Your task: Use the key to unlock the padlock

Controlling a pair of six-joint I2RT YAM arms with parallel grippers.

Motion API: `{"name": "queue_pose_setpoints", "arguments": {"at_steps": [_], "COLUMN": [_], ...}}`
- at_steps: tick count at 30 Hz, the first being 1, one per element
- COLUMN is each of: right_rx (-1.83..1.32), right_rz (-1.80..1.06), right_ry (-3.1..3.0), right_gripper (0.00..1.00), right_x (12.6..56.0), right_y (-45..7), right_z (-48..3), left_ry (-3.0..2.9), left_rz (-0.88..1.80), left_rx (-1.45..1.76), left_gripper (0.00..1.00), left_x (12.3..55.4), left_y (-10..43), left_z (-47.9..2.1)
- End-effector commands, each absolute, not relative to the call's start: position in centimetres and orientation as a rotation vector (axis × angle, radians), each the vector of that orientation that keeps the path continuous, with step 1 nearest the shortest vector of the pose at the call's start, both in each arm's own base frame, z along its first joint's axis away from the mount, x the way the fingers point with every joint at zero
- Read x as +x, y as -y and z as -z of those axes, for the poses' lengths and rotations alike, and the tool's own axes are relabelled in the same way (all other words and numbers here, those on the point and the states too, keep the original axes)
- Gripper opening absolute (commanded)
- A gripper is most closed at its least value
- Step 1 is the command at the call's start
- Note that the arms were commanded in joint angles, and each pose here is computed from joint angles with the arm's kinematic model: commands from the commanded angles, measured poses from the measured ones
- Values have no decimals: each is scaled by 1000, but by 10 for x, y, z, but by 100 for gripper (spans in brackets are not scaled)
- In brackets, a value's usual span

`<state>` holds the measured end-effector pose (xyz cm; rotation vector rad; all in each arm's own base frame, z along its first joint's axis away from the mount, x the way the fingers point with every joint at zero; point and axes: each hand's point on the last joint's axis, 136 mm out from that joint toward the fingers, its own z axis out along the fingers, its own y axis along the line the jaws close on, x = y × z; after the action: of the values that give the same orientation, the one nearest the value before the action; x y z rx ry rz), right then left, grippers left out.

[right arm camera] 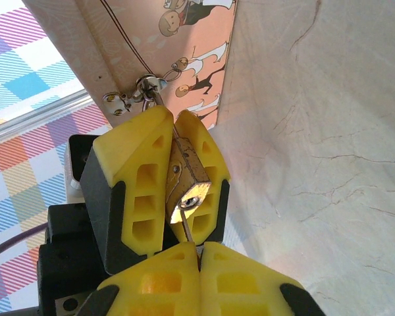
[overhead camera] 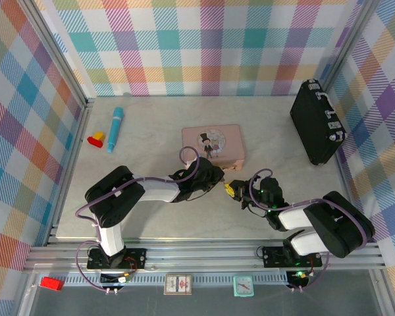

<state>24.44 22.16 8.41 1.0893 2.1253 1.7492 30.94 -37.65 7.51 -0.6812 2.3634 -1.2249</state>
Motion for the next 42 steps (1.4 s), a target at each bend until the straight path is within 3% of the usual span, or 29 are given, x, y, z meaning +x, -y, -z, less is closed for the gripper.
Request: {"name": "queue_pose_setpoints", "arguments": {"at_steps": [1, 42], "right_rx": [1040, 1086], "right_rz": [-1770, -1752], "right_ry": [-2101, -2112], "right_gripper": [0, 0], "right_x": [250, 247], "right_y": [-227, -223], "right_z": [-94, -92], "left_ry": [-2261, -2241], "left_rz": [1433, 1466], "left_rx": [-618, -625], "left_gripper": [0, 0], "left_x": [309, 309], "left_y": [403, 404], "left_z": [-119, -128]}}
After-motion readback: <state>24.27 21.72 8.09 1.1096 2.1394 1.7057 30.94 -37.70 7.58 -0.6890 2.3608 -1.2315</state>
